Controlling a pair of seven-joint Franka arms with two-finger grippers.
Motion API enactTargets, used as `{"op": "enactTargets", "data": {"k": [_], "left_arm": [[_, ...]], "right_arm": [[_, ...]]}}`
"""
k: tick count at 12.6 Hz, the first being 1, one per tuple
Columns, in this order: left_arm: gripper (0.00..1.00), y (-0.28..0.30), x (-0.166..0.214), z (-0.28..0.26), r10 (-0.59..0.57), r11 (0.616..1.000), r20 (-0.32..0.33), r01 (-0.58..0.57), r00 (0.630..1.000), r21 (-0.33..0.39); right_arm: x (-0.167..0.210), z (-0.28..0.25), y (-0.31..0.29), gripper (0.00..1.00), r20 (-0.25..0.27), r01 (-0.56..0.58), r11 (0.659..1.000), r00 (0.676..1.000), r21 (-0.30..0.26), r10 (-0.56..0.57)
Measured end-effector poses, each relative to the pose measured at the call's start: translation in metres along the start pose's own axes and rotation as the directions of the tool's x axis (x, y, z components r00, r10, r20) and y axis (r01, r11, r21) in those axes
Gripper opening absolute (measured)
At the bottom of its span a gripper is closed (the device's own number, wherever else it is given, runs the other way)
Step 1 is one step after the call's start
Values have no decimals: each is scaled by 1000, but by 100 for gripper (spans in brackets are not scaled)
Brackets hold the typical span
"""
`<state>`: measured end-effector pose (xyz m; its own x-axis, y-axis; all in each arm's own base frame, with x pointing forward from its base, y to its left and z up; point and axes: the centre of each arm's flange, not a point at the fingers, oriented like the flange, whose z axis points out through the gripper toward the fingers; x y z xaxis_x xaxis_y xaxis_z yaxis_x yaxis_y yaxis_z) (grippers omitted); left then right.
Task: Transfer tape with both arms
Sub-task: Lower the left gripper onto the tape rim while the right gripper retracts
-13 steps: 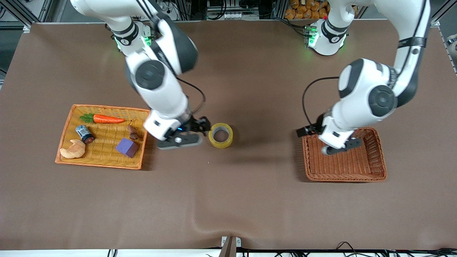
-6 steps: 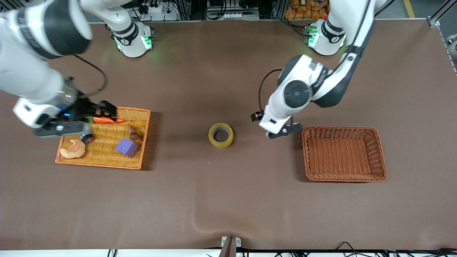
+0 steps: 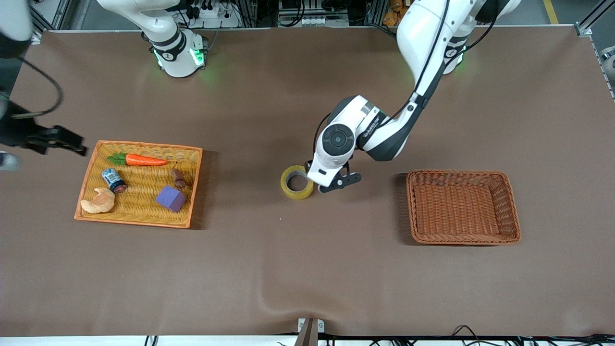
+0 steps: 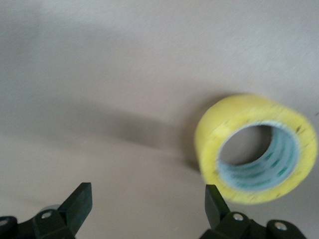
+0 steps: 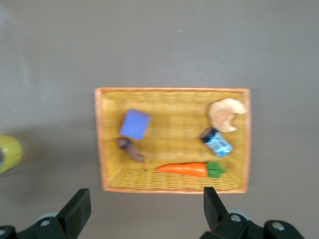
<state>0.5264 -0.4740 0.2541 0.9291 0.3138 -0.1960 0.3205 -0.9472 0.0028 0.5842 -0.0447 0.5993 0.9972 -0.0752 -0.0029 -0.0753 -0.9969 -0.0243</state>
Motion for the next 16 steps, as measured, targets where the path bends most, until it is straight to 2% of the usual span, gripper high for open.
{"op": "enactTargets", "data": {"k": [2, 4, 8, 12, 13, 16], "left_arm": [[100, 9, 2, 11, -11, 999, -29, 9, 1000, -44], [100, 20, -5, 22, -27, 997, -65, 22, 998, -75], [100, 28, -17, 50, -12, 999, -97, 7, 995, -53], [100, 35, -19, 70, -6, 997, -140, -4, 990, -71], [91, 35, -19, 73, -9, 997, -146, -2, 989, -71], [56, 34, -17, 74, 6, 998, -174, -17, 985, -56]], "right_arm": [[-1, -4, 26, 100, -8, -11, 1000, 1000, -1, 11], [-4, -9, 25, 100, -10, -8, 1000, 1000, 0, 8], [-5, -8, 1, 100, -1, 10, 1000, 1000, 3, -10], [-5, -8, 2, 100, 2, 8, 1000, 1000, 3, -8], [-5, -8, 3, 100, 3, 6, 1000, 1000, 3, -6], [-5, -8, 0, 100, 3, 11, 1000, 1000, 3, -11]]}}
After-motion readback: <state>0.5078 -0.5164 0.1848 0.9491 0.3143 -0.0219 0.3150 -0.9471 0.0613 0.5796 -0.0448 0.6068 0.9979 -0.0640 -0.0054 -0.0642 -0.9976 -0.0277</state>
